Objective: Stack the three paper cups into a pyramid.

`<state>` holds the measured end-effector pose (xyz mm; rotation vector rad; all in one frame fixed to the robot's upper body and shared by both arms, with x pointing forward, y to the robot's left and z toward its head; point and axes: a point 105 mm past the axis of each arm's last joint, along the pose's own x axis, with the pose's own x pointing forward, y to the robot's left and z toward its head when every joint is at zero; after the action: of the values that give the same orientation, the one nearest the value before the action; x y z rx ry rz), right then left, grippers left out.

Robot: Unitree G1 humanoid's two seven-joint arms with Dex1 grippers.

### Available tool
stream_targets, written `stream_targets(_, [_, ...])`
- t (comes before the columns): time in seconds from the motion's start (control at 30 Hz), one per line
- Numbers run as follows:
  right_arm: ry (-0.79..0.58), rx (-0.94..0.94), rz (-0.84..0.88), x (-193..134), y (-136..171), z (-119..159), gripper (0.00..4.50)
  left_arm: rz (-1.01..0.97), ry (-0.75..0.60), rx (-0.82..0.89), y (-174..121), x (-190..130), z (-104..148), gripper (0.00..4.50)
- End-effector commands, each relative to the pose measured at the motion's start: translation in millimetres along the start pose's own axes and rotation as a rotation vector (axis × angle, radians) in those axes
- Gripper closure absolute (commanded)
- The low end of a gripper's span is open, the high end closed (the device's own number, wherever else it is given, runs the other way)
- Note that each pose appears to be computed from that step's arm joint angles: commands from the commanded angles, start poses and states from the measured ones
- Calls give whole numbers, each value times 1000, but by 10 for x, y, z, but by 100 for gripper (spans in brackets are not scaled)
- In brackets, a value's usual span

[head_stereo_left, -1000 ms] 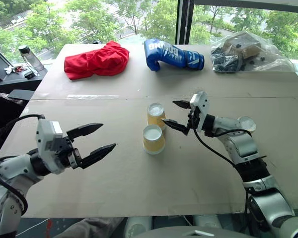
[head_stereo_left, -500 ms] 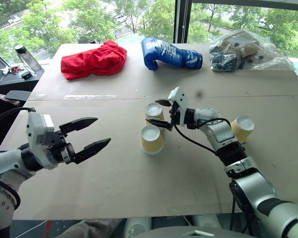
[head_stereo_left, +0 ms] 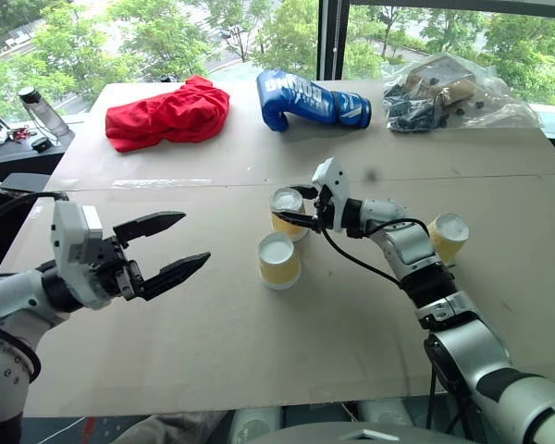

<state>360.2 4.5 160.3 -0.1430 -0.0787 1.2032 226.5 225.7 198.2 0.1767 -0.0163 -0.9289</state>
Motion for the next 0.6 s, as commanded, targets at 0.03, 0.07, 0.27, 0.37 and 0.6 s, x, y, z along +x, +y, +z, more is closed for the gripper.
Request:
stream_targets(0.03, [-55,-35,-21,-274,-41,203,230,-73,-17,29,-87,63,118,0])
stream_targets(0.07, [-48,-36,-20,-357,-28,202,230,-101,-17,25,-124,83,128,0])
stream_targets(0.27, [49,-29,39,-800,219,81,230,-254,36,39,-195,121,144,0])
stream_targets(0.37, [86,-5,103,-911,411,3,230,-297,52,48,-173,128,143,0])
stream_targets(0.6, [62,1,161,-831,623,-59,230,-372,54,62,-168,195,154,0])
